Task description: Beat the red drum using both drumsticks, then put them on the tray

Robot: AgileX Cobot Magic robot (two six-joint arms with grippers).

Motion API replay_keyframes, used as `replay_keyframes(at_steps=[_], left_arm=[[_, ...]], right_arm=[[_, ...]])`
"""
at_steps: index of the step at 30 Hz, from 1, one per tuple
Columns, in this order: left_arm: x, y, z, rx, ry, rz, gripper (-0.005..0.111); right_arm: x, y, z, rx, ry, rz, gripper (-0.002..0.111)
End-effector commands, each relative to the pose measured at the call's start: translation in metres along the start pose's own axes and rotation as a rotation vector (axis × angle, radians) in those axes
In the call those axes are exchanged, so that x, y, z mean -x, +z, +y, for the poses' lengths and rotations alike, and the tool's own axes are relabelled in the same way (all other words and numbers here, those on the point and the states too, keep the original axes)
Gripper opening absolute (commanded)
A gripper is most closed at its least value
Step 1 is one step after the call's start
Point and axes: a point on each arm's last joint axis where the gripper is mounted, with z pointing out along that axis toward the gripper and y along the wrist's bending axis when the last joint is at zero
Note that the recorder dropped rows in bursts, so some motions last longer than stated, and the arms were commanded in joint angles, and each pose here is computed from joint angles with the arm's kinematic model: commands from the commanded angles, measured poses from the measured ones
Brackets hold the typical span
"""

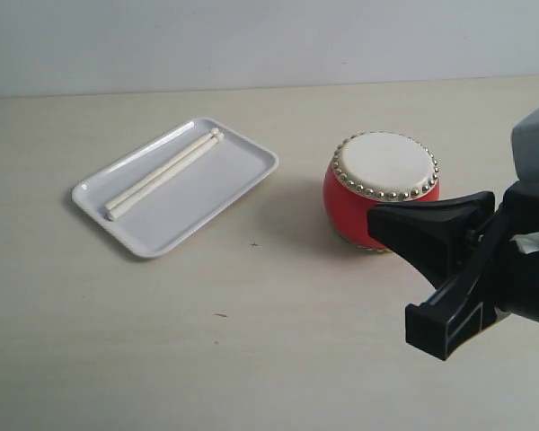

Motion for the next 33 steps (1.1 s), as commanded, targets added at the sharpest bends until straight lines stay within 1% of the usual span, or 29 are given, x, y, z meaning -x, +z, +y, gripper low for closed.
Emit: replay_keyframes(at_steps=[1,5,14,20,33], left_arm=[[0.0012,-0.0003,0.0008,0.009,-0.009,-0.021,0.000],[0.0012,-0.0003,0.0008,0.008,-0.014,-0.021,0.000],[0.0011,-0.0003,0.0016,0.015,-0.134,-0.021,0.000],[0.0012,-0.0003,0.0023,0.025,-0.051,-0.022,0.000],[0.0012,-0.0003,0.0023,0.024,-0.055,-0.023,0.000]], right_arm=[[-0.0005,-0.0006,0.0004,0.005,-0.017,-0.005,0.000],[-0.0005,-0.0006,0.0004,0.005,-0.017,-0.005,0.000],[-0.0005,-0.0006,0.0004,0.005,-0.017,-0.005,0.000],[-0.0005,-0.0006,0.0004,0.005,-0.017,-0.005,0.000],[-0.0005,-0.0006,0.0004,0.005,-0.017,-0.005,0.000]])
